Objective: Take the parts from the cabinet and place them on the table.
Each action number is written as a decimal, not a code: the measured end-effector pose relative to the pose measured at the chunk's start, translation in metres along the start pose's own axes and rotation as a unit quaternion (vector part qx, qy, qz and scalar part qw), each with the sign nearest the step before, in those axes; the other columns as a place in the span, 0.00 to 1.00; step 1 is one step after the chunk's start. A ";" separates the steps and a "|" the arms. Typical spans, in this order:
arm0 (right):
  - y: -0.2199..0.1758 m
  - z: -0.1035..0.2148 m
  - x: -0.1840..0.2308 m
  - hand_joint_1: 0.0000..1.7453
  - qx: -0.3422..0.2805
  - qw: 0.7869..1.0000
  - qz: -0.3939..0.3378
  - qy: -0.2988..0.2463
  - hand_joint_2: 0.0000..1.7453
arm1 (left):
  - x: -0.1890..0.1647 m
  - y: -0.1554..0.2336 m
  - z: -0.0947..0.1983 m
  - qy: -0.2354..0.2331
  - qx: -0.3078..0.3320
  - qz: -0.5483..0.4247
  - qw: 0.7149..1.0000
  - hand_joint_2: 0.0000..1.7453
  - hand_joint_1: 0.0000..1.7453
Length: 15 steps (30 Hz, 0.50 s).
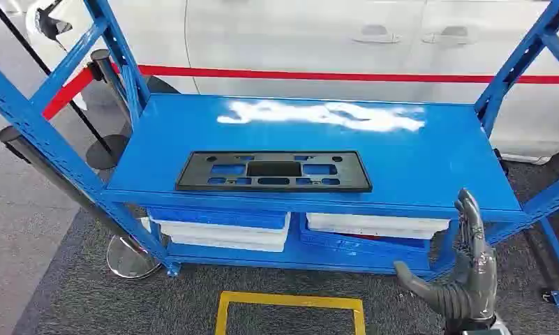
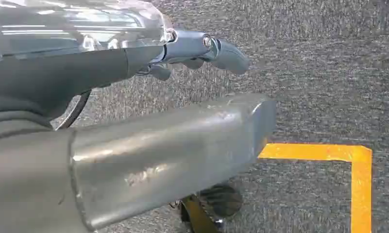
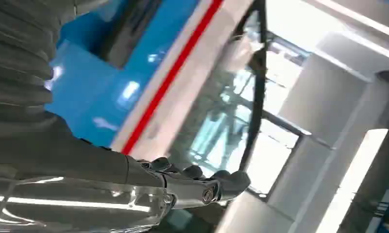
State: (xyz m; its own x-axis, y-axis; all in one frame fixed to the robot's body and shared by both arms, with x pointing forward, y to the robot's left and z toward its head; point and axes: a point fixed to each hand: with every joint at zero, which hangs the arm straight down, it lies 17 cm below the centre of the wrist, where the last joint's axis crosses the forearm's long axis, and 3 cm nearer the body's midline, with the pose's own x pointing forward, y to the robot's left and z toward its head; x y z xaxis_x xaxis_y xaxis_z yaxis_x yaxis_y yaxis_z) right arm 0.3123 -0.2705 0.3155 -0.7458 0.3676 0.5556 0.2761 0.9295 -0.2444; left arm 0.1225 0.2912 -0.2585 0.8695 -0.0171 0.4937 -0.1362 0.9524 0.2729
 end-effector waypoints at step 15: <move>0.048 -0.001 0.082 0.00 0.064 0.978 -0.195 -0.024 1.00 | 0.002 -0.017 0.005 -0.005 -0.027 0.005 1.000 0.00 0.00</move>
State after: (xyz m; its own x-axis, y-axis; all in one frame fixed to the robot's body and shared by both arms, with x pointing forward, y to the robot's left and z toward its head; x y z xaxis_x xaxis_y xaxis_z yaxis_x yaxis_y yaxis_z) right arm 0.2648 -0.1956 0.3505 -0.8073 -0.0190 0.5898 -0.1111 0.9865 -0.1203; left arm 0.1241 0.2730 -0.2585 0.8631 -0.0112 0.5049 -0.1182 0.9675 0.2236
